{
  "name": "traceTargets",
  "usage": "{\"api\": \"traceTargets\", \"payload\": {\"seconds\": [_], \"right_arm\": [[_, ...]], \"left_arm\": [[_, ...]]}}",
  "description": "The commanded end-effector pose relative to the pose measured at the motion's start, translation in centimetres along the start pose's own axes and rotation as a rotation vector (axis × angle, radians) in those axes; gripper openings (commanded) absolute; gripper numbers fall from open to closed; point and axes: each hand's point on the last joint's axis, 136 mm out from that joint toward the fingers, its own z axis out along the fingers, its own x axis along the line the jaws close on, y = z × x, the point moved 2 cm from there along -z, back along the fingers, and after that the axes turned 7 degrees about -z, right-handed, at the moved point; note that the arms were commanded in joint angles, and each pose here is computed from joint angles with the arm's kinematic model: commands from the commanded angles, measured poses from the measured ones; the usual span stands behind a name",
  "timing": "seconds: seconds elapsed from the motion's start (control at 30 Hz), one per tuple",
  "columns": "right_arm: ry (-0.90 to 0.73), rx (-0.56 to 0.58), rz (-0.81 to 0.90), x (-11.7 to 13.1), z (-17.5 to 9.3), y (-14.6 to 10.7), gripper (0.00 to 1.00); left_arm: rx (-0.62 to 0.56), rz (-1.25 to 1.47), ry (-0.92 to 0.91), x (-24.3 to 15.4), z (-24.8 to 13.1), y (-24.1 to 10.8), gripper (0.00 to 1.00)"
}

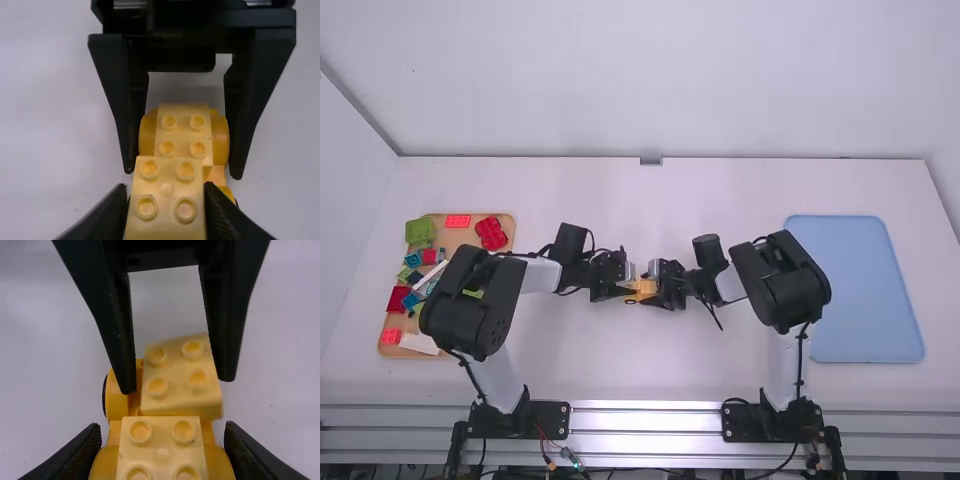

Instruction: Assemble lego blocks to make yellow taxi

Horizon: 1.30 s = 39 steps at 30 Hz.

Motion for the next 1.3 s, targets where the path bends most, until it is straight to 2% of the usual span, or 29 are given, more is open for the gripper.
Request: {"api": "traceTargets", "payload": {"seconds": [0.0, 0.07, 0.13, 0.23, 0.27, 0.3, 0.33, 0.37, 0.47, 0.9, 1.03, 1.17, 1.23, 1.27], "right_arm": [[0.001, 0.05, 0.041, 0.8, 0.2, -1.4, 0.52], [0.001, 0.05, 0.04, 0.8, 0.2, -1.4, 0.53], [0.001, 0.05, 0.039, 0.8, 0.2, -1.4, 0.53], [0.0, 0.05, 0.039, 0.8, 0.2, -1.4, 0.53], [0.0, 0.05, 0.039, 0.8, 0.2, -1.4, 0.52], [0.0, 0.05, 0.039, 0.8, 0.2, -1.4, 0.53], [0.0, 0.05, 0.039, 0.8, 0.2, -1.4, 0.53], [0.001, 0.05, 0.041, 0.8, 0.2, -1.4, 0.53], [0.0, 0.05, 0.04, 0.8, 0.2, -1.4, 0.53], [-0.002, 0.054, 0.041, 0.7, 0.2, -1.5, 0.53], [-0.002, 0.053, 0.046, 0.7, 0.2, -1.5, 0.53], [-0.003, 0.052, 0.043, 0.7, 0.2, -1.4, 0.53], [-0.003, 0.051, 0.044, 0.7, 0.2, -1.4, 0.53], [-0.003, 0.052, 0.044, 0.7, 0.2, -1.4, 0.53]], "left_arm": [[-0.007, -0.023, -0.026, -0.7, 0.2, -0.5, 0.46], [-0.011, -0.038, -0.03, -0.7, 0.0, -0.3, 0.49], [-0.01, -0.073, -0.026, -0.7, -0.1, 0.0, 0.45], [-0.011, -0.069, -0.025, -0.6, -0.2, 0.2, 0.44], [-0.012, -0.071, -0.021, -0.5, -0.4, 0.2, 0.41], [-0.012, -0.069, -0.023, -0.6, -0.4, 0.4, 0.34], [-0.012, -0.069, -0.023, -0.6, -0.4, 0.4, 0.34], [-0.01, -0.067, -0.022, -0.6, -0.4, 0.4, 0.27], [-0.009, -0.072, -0.019, -0.5, -0.5, 0.3, 0.18], [-0.004, -0.116, -0.039, -1.2, -0.9, 0.7, 0.18], [-0.004, -0.119, -0.041, -1.3, -0.9, 0.7, 0.22], [-0.065, -0.119, -0.087, -1.9, -0.9, 1.6, 0.34], [-0.077, -0.11, -0.086, -1.8, -1.0, 1.9, 0.54], [-0.077, -0.108, -0.085, -1.8, -1.0, 1.9, 0.59]]}}
